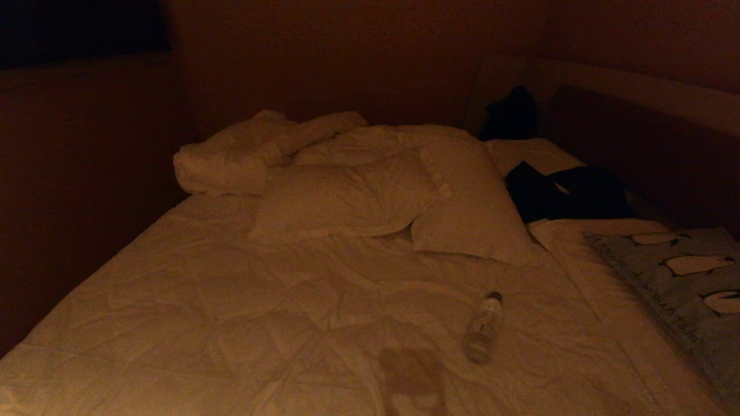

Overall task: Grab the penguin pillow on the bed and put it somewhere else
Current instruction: Pick up the pillow

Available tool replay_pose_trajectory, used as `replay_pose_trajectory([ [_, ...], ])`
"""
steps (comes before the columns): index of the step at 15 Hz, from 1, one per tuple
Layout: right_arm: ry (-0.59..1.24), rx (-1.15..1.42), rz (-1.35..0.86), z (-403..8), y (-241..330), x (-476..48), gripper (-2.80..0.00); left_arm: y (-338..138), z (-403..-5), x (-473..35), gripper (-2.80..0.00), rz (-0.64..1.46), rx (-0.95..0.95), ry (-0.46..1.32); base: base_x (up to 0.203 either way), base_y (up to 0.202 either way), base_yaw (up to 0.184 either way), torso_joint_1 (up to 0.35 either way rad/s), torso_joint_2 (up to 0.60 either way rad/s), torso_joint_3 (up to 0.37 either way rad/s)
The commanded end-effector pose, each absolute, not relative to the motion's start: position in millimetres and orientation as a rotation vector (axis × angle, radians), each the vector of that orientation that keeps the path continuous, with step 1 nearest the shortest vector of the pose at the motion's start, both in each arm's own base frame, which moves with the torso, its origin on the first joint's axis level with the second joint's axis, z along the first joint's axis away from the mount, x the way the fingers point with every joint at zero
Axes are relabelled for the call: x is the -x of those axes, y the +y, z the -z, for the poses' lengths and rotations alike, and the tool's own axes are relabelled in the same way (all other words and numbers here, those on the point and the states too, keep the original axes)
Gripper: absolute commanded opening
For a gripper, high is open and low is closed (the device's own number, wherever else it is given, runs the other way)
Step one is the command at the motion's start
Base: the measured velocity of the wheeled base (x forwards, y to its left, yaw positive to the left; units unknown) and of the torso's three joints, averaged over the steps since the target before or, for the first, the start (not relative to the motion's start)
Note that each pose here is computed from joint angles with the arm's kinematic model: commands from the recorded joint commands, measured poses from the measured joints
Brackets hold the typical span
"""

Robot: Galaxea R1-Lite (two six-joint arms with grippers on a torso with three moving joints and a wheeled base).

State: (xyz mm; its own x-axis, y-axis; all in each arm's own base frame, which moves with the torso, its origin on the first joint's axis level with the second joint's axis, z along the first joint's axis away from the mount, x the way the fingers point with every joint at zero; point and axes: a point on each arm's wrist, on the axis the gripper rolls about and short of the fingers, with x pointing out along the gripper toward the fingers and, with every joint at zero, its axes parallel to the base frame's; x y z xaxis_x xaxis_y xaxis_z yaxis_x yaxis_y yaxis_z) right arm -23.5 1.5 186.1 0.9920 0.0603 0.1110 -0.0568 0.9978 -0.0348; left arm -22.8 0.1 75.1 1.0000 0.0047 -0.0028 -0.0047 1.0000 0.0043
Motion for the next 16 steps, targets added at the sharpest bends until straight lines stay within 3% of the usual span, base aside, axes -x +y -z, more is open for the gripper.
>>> replay_pose_trajectory([
  [1,0.045,0.029,-0.063,-206.2,1.4,-15.0,-2.8,0.1,-75.2,22.8,-2.8,-0.006,-0.005,0.003,0.0,0.0,0.0,0.0,0.0,0.0],
  [8,0.323,0.016,0.018,-221.4,-7.5,-148.3,-2.8,0.1,-75.2,22.8,-2.8,-0.006,-0.005,0.003,0.0,0.0,0.0,0.0,0.0,0.0],
  [13,0.339,0.013,0.224,-185.3,-44.2,-260.4,-2.8,0.1,-75.2,22.8,-2.8,-0.006,-0.005,0.003,0.0,0.0,0.0,0.0,0.0,0.0],
  [16,0.314,0.008,0.39,-175.9,-81.8,-302.1,-2.8,0.1,-75.2,22.8,-2.8,-0.006,-0.005,0.003,0.0,0.0,0.0,0.0,0.0,0.0],
])
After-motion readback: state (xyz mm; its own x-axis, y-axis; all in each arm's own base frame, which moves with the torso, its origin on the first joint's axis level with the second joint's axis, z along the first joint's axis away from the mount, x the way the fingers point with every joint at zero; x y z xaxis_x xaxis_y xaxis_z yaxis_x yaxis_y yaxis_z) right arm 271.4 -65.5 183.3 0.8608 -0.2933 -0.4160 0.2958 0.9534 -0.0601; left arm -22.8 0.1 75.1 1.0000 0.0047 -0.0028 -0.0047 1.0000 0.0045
